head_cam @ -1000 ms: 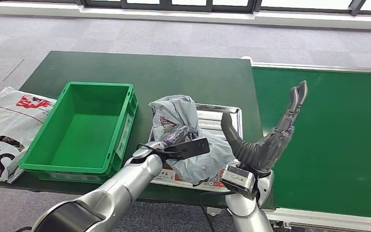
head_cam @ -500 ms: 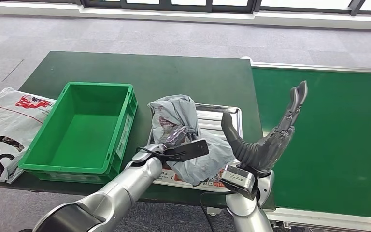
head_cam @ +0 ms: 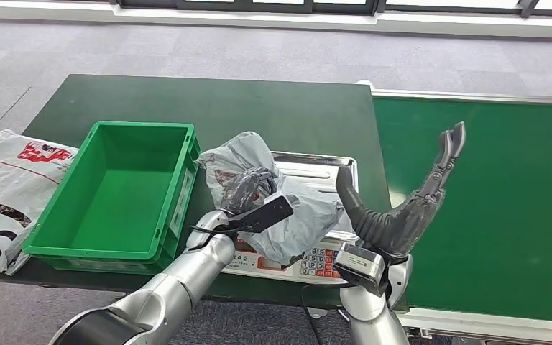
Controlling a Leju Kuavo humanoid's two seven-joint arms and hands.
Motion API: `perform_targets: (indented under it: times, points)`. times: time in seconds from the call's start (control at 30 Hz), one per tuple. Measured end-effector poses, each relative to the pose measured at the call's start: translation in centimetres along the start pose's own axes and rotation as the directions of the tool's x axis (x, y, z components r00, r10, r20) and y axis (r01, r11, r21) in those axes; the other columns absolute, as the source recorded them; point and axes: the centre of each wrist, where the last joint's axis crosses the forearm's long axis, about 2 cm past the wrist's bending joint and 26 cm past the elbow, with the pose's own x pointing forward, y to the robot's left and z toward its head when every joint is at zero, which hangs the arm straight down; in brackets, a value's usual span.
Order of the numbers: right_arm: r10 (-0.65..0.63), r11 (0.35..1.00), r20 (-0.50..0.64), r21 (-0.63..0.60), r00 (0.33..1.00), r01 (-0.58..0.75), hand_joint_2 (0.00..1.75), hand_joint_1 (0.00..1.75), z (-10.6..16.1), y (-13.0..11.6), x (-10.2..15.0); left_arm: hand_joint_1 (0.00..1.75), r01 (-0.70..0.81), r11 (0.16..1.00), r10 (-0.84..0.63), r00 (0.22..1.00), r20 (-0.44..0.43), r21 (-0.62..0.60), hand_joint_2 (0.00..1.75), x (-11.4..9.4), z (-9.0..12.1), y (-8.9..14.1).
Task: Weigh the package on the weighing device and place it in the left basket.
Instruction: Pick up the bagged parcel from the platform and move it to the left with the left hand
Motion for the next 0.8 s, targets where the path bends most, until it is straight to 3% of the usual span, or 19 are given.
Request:
perform_targets:
  times: [0.8]
  points:
    - [0.004, 1.000, -0.009, -0.006, 1.000, -0.004, 1.75, 0.00, 0.07, -0.19, -0.18, 1.75, 0.023, 0.998, -0.023, 1.000, -0.001, 0.058, 1.75, -0.21, 0.21, 0.25]
